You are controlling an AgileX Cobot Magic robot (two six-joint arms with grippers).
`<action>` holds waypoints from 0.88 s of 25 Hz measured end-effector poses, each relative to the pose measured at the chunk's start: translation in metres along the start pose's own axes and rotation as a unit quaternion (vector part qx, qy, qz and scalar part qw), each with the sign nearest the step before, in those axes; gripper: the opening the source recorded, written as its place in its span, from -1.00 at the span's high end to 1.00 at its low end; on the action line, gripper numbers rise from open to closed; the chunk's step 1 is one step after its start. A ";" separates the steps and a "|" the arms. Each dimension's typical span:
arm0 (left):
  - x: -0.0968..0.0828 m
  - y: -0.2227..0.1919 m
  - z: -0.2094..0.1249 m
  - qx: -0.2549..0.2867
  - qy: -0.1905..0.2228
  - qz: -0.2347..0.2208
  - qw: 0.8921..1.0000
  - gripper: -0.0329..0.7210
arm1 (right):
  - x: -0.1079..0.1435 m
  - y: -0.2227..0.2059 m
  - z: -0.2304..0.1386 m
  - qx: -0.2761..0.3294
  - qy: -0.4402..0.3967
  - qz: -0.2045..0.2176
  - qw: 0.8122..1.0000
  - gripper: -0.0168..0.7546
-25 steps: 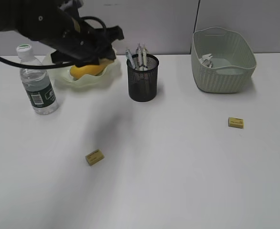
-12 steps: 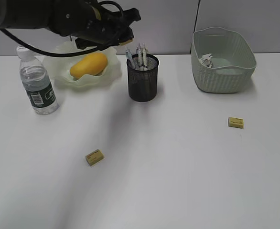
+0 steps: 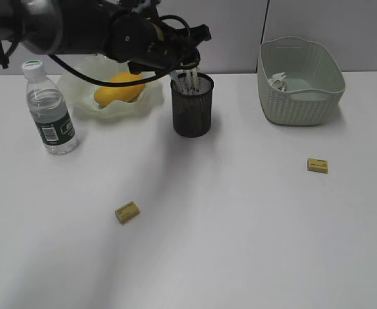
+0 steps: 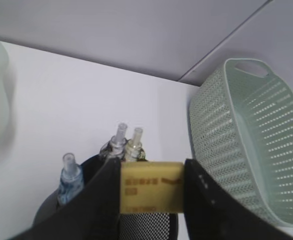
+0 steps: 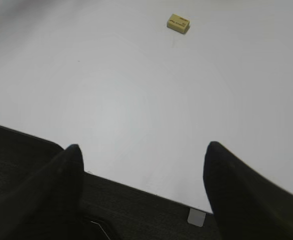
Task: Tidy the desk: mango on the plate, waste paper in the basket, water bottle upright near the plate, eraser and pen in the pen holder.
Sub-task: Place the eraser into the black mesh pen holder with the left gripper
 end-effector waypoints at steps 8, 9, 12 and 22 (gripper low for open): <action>0.004 -0.004 -0.005 0.007 -0.007 0.007 1.000 0.07 | 0.000 0.000 0.000 0.000 0.000 0.000 1.000 -0.56; 0.004 -0.004 -0.005 0.007 -0.007 0.007 1.000 0.04 | 0.000 0.000 0.000 0.000 0.000 0.000 1.000 -0.56; 0.004 -0.004 -0.005 0.007 -0.008 0.007 1.000 -0.11 | 0.000 0.000 0.000 0.000 0.000 0.000 1.000 -0.56; -0.002 0.005 0.004 -0.002 -0.008 0.001 1.000 -0.21 | 0.000 0.000 0.000 0.000 0.000 0.000 1.000 -0.56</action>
Point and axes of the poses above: a point on each arm's last joint axis where the gripper is mounted, y pointing back along that axis away from the gripper, x along the wrist's bending axis when the last joint is at zero, z = x × y, the point moved 4 cm from there along -y, pointing out along that axis toward the gripper, and after that the axes turned 4 degrees about -y, right-handed, at the moved point
